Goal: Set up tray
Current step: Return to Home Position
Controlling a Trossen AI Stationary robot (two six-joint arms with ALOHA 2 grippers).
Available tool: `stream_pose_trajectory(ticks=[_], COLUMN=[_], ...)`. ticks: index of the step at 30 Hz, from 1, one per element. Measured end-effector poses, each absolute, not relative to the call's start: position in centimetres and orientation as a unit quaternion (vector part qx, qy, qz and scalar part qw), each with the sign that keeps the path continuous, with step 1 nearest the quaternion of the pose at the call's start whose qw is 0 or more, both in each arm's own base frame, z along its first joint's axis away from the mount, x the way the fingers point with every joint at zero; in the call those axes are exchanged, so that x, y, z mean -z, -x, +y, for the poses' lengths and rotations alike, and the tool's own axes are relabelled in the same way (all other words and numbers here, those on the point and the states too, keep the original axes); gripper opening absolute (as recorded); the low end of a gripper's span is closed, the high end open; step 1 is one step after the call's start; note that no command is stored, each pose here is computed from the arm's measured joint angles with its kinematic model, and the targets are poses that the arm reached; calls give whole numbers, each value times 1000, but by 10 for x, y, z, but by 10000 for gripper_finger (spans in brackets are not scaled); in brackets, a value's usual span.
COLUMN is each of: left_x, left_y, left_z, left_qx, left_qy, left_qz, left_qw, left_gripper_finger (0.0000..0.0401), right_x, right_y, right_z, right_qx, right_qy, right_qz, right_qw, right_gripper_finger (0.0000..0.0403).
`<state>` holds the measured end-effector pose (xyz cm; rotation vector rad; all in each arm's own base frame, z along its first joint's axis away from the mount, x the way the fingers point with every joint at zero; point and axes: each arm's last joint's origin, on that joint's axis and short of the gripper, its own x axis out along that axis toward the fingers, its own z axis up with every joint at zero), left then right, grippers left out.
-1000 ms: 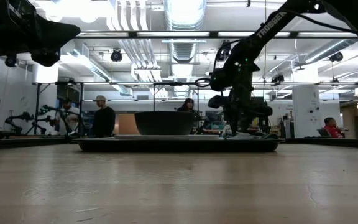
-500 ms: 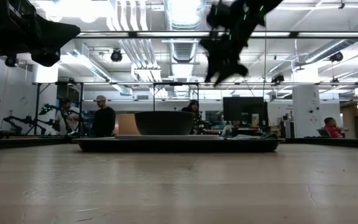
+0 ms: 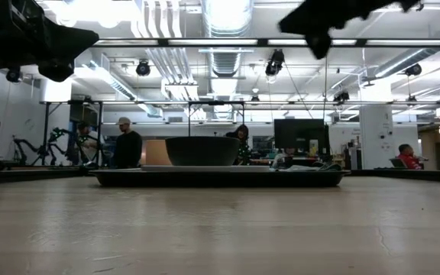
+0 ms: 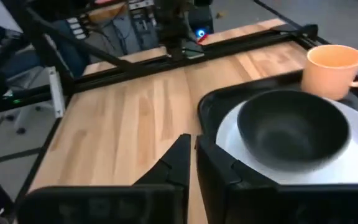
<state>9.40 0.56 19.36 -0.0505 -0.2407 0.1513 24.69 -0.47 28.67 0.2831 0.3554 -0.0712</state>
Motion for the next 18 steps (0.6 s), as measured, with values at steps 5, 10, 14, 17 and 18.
stream_pose_trajectory(ticks=[5, 10, 14, 17, 18], left_x=[-193, -193, -194, -194, -193], left_y=[-94, -94, -94, -94, -94], left_z=[6, 6, 6, 6, 6], left_qx=[-91, -93, -92, -92, -91], left_qy=[-3, -20, -11, -11, -7], left_qz=[-117, -115, -116, -116, -116], left_qw=[989, 989, 989, 989, 989], left_gripper_finger=[1, 1, 1, 1, 1], right_x=[-269, -253, -231, -217, -213], right_y=[-196, -152, -125, -111, -107], right_z=[7, 6, 5, 4, 4], right_qx=[34, 28, 20, 20, 17], right_qy=[-141, -146, -143, -142, -135], right_qz=[155, 107, 95, 70, 64], right_qw=[977, 983, 985, 987, 989], right_gripper_finger=[9, 8, 8, 8, 8])
